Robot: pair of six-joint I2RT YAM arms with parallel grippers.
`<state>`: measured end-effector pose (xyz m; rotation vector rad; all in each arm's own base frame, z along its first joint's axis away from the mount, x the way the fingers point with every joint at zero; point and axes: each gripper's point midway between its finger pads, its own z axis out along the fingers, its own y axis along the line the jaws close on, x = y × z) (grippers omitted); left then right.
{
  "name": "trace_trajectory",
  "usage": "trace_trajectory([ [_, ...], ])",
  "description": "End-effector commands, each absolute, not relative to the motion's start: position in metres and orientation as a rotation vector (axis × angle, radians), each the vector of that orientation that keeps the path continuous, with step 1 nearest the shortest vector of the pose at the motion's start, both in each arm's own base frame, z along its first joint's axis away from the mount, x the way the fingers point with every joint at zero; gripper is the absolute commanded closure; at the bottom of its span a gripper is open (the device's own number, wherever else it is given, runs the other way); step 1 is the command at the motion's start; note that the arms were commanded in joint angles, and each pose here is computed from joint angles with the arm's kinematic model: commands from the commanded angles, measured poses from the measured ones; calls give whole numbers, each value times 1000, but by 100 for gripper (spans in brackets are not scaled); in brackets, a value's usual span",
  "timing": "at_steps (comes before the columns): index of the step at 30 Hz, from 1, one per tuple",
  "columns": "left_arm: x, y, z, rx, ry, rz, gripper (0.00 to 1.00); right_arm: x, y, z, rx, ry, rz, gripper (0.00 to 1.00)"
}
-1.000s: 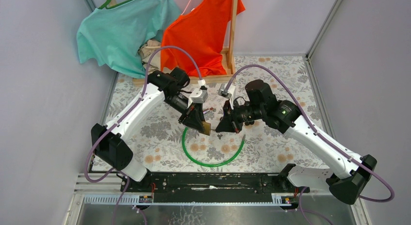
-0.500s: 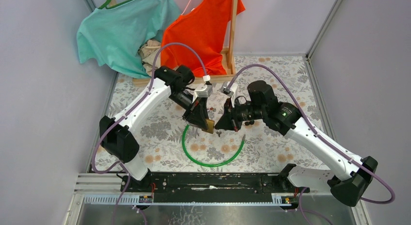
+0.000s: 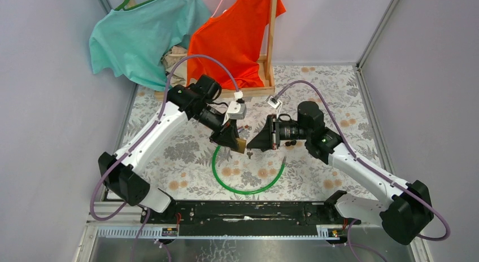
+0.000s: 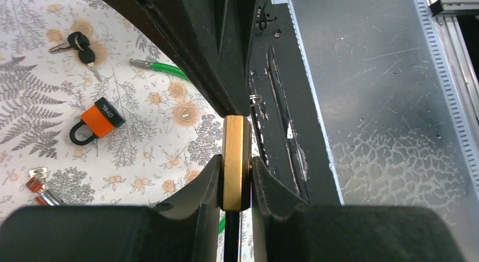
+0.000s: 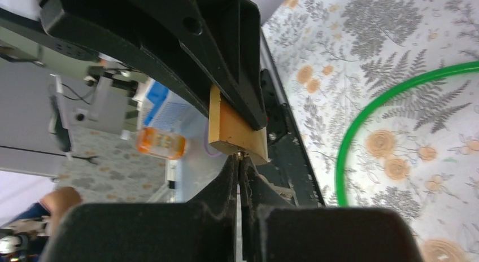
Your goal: Unlock with the key
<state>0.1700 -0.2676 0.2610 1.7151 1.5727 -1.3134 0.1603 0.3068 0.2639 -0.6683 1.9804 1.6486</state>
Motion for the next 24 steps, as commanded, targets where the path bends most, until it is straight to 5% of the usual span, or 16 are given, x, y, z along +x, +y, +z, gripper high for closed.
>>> trace_trajectory([
  [1, 196, -284, 286, 1682, 1422, -1172, 100, 149, 310, 313, -638, 1816, 1903, 100],
  [15, 203, -267, 287, 1710, 1458, -971, 100, 164, 305, 278, -339, 2052, 2078, 100],
  [20, 191, -268, 297, 1661, 1492, -1062, 100, 163, 298, 287, -527, 1952, 1877, 50],
  [24, 174, -274, 308, 1615, 1508, -1240, 100, 159, 292, 300, -630, 1873, 1778, 40],
])
